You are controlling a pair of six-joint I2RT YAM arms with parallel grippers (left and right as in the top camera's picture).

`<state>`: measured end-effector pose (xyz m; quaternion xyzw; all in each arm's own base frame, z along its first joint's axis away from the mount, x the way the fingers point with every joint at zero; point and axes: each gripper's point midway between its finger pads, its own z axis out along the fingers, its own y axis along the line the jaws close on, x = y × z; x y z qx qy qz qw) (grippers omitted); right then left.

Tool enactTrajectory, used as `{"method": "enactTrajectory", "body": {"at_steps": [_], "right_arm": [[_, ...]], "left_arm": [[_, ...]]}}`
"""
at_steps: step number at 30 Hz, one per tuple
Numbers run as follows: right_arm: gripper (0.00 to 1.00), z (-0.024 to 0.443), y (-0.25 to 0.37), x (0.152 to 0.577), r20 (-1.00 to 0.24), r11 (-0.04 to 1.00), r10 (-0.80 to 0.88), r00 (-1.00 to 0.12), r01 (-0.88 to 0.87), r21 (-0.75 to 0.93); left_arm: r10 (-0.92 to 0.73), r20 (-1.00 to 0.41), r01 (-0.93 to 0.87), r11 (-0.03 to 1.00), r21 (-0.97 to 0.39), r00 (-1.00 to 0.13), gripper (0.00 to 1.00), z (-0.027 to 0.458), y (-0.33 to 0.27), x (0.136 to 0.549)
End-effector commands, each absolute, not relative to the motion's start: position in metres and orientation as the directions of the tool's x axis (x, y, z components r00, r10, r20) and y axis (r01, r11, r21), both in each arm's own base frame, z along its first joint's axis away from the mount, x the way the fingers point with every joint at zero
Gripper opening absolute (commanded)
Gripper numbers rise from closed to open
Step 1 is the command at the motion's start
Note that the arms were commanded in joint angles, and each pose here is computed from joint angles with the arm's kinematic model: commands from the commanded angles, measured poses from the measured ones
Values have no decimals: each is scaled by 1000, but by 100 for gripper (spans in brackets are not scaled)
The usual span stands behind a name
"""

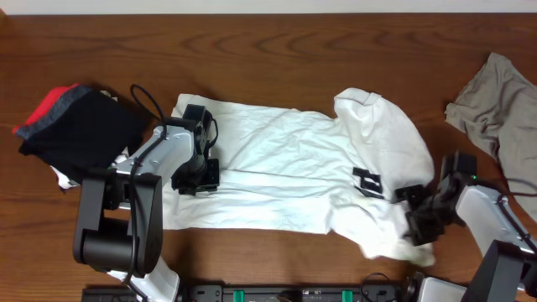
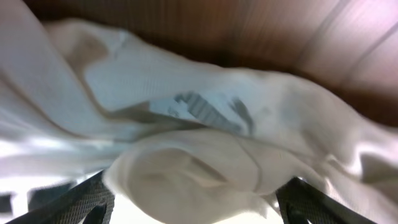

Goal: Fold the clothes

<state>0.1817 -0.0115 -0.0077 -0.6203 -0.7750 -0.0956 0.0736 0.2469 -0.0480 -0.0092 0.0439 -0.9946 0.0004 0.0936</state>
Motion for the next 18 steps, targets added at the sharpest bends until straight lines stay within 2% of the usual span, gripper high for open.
{"method": "enactTrajectory", "body": {"at_steps": [1, 7, 12, 18], "right_arm": [[82, -9, -105, 166, -221, 304, 911, -349, 929, -213], [91, 8, -130, 199, -337, 404, 826, -451, 892, -205], [95, 12, -138, 201, -370, 421, 795, -481, 876, -235], [98, 15, -141, 214, -377, 510, 735, -564, 826, -241]], "left_arm": [[-101, 328, -54, 987, 150, -939, 41, -40, -22, 203], [-101, 328, -54, 987, 150, -939, 41, -40, -22, 203], [-101, 328, -54, 987, 150, -939, 41, -40, -22, 203], [-101, 316, -57, 987, 147, -943, 41, -38, -23, 208]]}}
